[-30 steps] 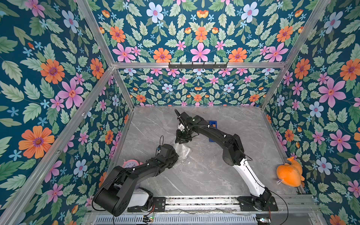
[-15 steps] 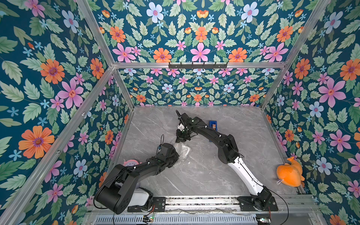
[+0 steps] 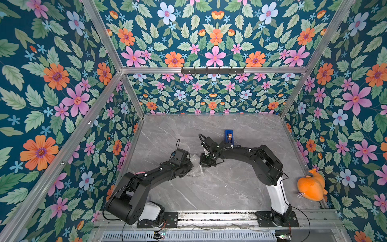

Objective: Wrap dinner plates in bubble wrap
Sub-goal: Wrap the plate in the bubble wrap, then pull the tape from the tape cutter.

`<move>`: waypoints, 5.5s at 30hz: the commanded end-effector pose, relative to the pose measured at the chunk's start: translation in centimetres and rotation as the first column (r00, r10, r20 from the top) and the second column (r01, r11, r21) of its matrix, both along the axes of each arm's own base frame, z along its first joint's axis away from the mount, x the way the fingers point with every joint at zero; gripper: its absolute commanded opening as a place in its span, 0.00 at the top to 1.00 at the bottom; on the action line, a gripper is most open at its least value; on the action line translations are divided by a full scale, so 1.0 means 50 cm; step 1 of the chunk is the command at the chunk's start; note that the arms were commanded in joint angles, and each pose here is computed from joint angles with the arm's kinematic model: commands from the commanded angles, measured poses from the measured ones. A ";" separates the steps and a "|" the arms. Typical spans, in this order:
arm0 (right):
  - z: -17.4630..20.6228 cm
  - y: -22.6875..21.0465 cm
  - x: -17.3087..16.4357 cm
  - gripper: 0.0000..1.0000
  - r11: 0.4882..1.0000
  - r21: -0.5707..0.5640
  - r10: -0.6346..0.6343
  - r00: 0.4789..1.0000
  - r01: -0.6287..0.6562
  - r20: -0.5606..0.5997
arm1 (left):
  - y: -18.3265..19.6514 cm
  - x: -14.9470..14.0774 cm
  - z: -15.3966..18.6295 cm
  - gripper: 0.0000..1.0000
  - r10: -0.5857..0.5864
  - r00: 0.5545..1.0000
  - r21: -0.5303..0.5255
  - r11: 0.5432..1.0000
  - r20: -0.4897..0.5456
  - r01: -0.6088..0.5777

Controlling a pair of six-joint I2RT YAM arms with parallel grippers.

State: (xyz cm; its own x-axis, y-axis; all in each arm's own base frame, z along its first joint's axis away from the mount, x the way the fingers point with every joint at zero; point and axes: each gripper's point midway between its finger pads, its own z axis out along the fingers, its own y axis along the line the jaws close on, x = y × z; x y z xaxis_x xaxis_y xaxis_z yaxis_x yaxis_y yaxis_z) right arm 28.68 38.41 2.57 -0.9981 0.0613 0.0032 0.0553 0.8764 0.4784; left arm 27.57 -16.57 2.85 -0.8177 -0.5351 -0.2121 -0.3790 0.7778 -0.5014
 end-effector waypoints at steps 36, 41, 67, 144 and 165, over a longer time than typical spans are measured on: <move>0.174 -0.013 0.029 0.73 0.992 -0.038 0.125 0.979 -0.121 0.158 | -0.022 -0.023 -0.039 0.87 -0.222 0.973 0.056 0.973 -0.062 0.226; 0.141 0.046 0.021 0.83 0.983 -0.018 0.184 0.978 -0.183 0.103 | -0.024 -0.017 -0.034 0.81 -0.212 0.976 0.051 0.975 -0.055 0.215; -0.004 -0.047 -0.023 0.91 0.998 -0.067 0.001 1.000 -0.003 -0.021 | -0.072 0.017 0.030 0.94 -0.138 0.988 -0.104 0.984 0.076 0.146; 0.161 -0.394 0.295 0.72 0.959 0.224 -0.203 0.973 0.175 0.109 | -0.110 0.044 -0.036 1.00 -0.232 0.972 -0.054 0.971 0.043 0.234; 0.101 -0.381 0.293 0.77 0.948 0.258 -0.202 0.979 0.190 0.023 | -0.112 0.046 -0.035 1.00 -0.232 0.972 -0.057 0.971 0.045 0.234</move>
